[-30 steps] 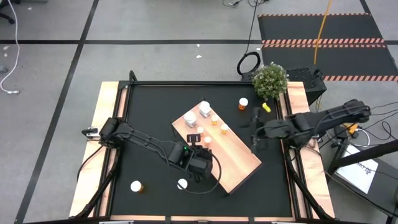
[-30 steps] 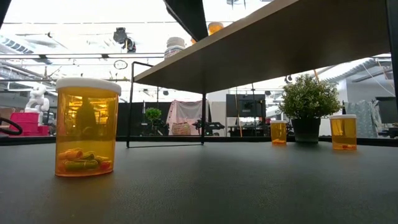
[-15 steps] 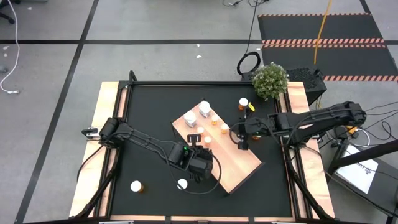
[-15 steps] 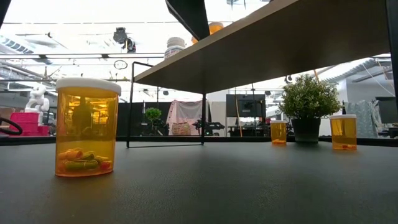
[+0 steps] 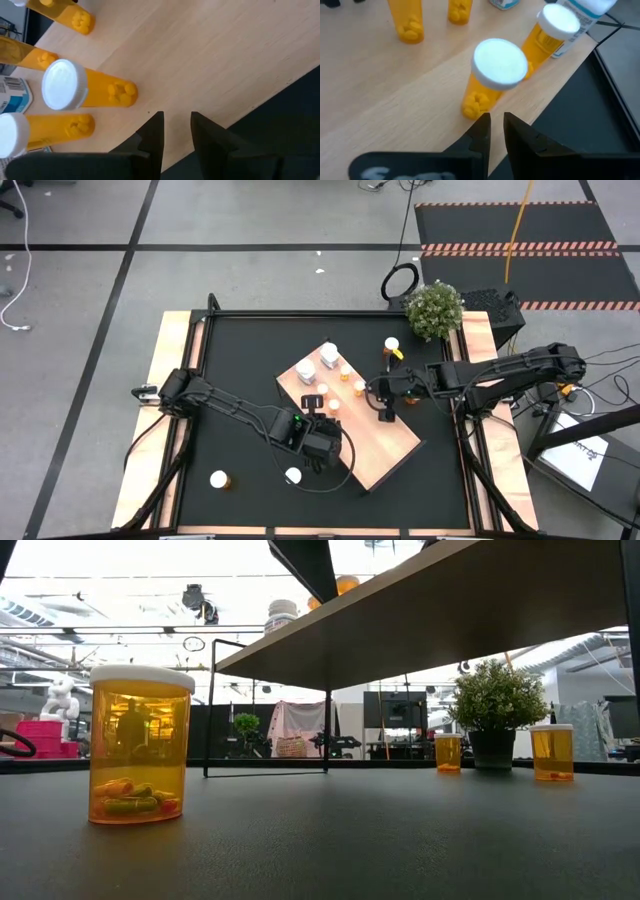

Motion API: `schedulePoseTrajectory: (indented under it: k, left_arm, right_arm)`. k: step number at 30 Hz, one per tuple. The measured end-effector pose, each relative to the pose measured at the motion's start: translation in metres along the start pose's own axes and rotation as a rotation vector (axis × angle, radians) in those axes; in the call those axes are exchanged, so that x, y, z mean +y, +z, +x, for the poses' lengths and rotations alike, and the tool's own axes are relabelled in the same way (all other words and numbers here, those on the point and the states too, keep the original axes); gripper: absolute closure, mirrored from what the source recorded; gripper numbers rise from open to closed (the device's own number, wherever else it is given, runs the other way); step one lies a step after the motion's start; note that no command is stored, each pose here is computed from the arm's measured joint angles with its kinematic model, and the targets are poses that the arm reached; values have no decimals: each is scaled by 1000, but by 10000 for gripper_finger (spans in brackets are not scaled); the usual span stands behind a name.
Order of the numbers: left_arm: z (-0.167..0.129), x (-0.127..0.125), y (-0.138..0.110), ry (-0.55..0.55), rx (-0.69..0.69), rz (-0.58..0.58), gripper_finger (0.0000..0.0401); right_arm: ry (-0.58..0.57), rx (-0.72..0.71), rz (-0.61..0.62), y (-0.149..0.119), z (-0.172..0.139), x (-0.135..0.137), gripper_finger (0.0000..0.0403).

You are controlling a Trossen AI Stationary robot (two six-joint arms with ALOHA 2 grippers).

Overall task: Pick and place medicine bottles onto shelf by color
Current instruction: Put the large orange pill bottle on the shelf

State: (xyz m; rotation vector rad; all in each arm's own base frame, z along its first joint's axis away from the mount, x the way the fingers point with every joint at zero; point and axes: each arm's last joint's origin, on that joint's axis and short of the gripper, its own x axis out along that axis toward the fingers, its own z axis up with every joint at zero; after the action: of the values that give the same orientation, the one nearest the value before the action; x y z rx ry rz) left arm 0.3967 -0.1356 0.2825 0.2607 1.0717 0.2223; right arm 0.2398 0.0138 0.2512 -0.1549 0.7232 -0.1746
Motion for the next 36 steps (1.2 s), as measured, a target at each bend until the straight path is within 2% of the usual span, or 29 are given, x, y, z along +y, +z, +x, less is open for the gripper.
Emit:
schedulePoseTrajectory:
  k: [9, 12, 16, 20, 23, 28, 32, 36]
  left_arm:
    - [-2, 1, 0, 1, -4, -2, 302]
    - [-12, 2, -4, 0, 4, 12, 302]
    - [-40, 5, -14, 69, 2, 18, 302]
    - [-76, 12, -22, 122, -80, 16, 302]
    - [-96, 18, -26, 179, -147, 23, 302]
    - [-103, 24, -47, 239, -175, 25, 302]
    - [-98, 32, -74, 267, -198, -26, 302]
    - [-101, 43, -98, 244, -263, -114, 302]
  right_arm:
    - [0, 2, -11, 0, 0, 0, 358]
    - [0, 5, -25, -1, -3, -1, 358]
    - [0, 14, -25, -4, -17, -5, 358]
    - [-8, 2, -31, -8, -36, -11, 358]
    - [-59, -25, -41, -9, -48, -19, 358]
    - [-168, -44, -28, -9, -54, -39, 358]
    - [-240, 18, -18, -14, -48, -57, 358]
    - [-217, 54, -15, -18, -41, -78, 358]
